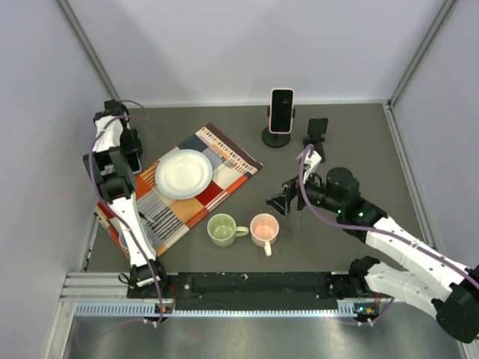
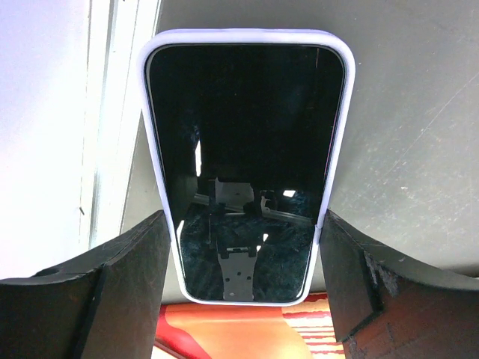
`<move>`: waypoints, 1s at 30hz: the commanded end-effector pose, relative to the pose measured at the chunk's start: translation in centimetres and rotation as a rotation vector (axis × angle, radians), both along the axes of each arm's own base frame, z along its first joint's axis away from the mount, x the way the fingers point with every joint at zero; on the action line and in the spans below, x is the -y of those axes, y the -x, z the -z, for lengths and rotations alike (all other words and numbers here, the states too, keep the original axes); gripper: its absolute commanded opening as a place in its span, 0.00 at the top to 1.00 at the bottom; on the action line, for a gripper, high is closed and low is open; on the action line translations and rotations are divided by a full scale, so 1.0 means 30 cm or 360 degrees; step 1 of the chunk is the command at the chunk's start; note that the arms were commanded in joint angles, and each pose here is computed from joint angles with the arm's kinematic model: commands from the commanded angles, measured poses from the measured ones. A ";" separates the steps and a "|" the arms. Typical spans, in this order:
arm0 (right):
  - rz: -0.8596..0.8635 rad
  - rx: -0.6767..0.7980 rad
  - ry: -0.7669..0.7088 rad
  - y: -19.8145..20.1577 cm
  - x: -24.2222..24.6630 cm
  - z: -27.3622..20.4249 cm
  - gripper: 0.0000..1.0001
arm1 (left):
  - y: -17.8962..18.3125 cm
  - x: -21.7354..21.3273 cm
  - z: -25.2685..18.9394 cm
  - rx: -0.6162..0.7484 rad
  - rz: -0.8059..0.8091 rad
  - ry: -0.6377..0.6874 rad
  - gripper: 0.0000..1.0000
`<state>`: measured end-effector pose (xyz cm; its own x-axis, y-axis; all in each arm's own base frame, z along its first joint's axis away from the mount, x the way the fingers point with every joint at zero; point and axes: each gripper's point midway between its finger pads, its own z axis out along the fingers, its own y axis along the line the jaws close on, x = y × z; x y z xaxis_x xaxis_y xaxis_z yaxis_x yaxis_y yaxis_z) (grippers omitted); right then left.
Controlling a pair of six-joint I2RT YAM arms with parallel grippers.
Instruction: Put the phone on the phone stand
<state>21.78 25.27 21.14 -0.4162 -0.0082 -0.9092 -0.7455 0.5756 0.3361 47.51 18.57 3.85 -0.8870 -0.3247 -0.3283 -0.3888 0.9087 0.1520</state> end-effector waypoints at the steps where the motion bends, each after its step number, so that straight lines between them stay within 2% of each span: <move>1: 0.0006 0.0065 -0.0057 -0.019 -0.008 -0.060 0.01 | -0.050 -0.035 -0.201 0.0252 -0.0077 -0.0099 1.00; 9: 0.0018 0.0070 -0.0056 -0.026 -0.005 -0.062 0.01 | -0.080 -0.034 -0.294 0.0384 -0.0137 -0.0110 1.00; 18: 0.0045 0.0050 -0.0051 -0.039 0.001 -0.060 0.01 | -0.084 0.011 -0.466 0.0571 -0.0137 -0.0081 1.00; 24: 0.0086 0.0046 -0.0029 -0.052 0.014 -0.060 0.01 | -0.093 0.107 -0.579 0.0735 -0.0050 0.0017 1.00; 29: 0.0119 0.0065 -0.0018 -0.064 0.023 -0.074 0.01 | -0.092 0.266 -0.637 0.0805 0.0135 0.0057 1.00; 30: 0.0126 0.0068 -0.0018 -0.066 0.024 -0.076 0.01 | -0.083 0.318 -0.687 0.0860 0.0186 0.0062 1.00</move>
<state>22.51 24.62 20.22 -0.4399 -0.0151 -0.8979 -0.7112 0.6164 0.3380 49.15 13.86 17.67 -0.7270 -0.3370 -0.5982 -0.4138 0.9103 -0.0099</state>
